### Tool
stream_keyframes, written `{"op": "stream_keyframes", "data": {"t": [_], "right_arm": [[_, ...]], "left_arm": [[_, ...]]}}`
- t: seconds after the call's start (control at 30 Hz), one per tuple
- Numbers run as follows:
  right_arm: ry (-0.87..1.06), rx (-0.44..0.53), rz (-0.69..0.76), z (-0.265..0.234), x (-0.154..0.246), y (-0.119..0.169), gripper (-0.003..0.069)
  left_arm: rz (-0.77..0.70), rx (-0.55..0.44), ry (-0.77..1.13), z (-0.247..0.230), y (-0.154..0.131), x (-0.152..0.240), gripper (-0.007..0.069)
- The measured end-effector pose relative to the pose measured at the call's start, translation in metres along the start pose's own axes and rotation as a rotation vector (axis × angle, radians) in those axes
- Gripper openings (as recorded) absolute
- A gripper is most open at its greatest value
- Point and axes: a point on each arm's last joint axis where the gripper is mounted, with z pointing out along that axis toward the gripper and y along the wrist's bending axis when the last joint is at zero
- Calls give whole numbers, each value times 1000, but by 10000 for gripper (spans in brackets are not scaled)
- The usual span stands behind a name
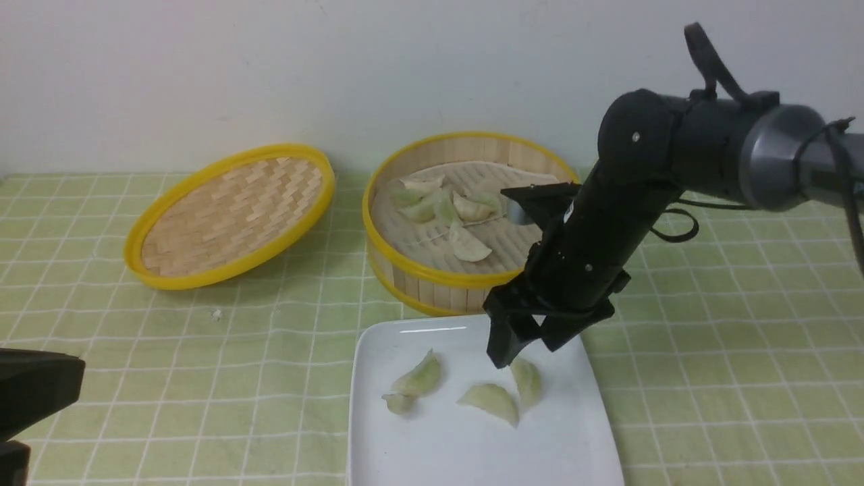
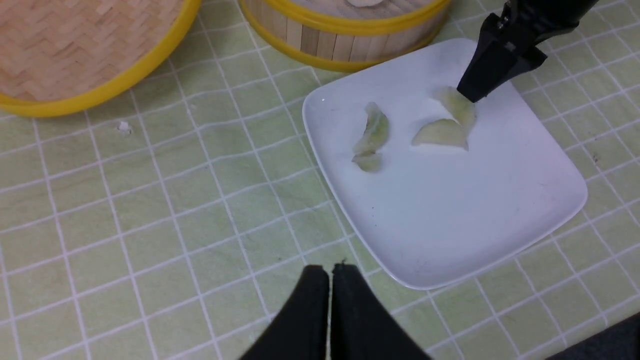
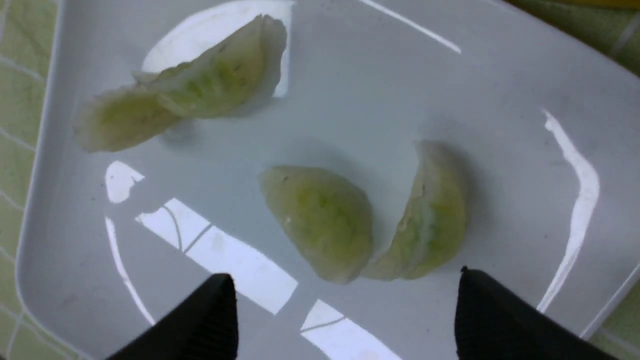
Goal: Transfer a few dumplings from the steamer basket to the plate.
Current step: Use the right arm to put the dumpling into the plate
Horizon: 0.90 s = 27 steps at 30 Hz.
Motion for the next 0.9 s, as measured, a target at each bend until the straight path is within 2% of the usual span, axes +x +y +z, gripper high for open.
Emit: {"op": "stream_keyframes", "data": {"t": [0.1, 0.13, 0.17, 0.27, 0.33, 0.47, 0.57, 0.6, 0.8, 0.9], "right_arm": [[-70, -3, -30, -37, 7, 13, 422], [-114, 1, -40, -56, 11, 19, 354], [-151, 5, -49, -72, 16, 24, 317], [-311, 27, -72, -137, 42, 44, 123], [-452, 48, -83, -183, 72, 57, 41], [-802, 85, -104, -254, 149, 74, -10], [-977, 102, -120, -272, 193, 76, -13], [-1123, 119, -144, -276, 231, 74, -14], [-1481, 136, -181, -238, 328, 55, -14], [-1619, 115, -161, -211, 359, 43, -14]], "left_arm": [[0, 1, -15, 0, 0, -1, -6], [0, 1, -23, 0, 0, -2, -6], [0, 2, -31, 0, 0, -3, -6], [0, 4, -72, 0, 0, -7, -6], [0, 6, -96, 0, -1, -9, -6], [0, 9, -147, -1, -1, -13, -6], [0, 11, -174, -1, -1, -16, -6], [0, 12, -194, -2, -1, -18, -6], [0, 15, -236, -3, -1, -21, -6], [0, 16, -246, -3, -1, -22, -6]]}}
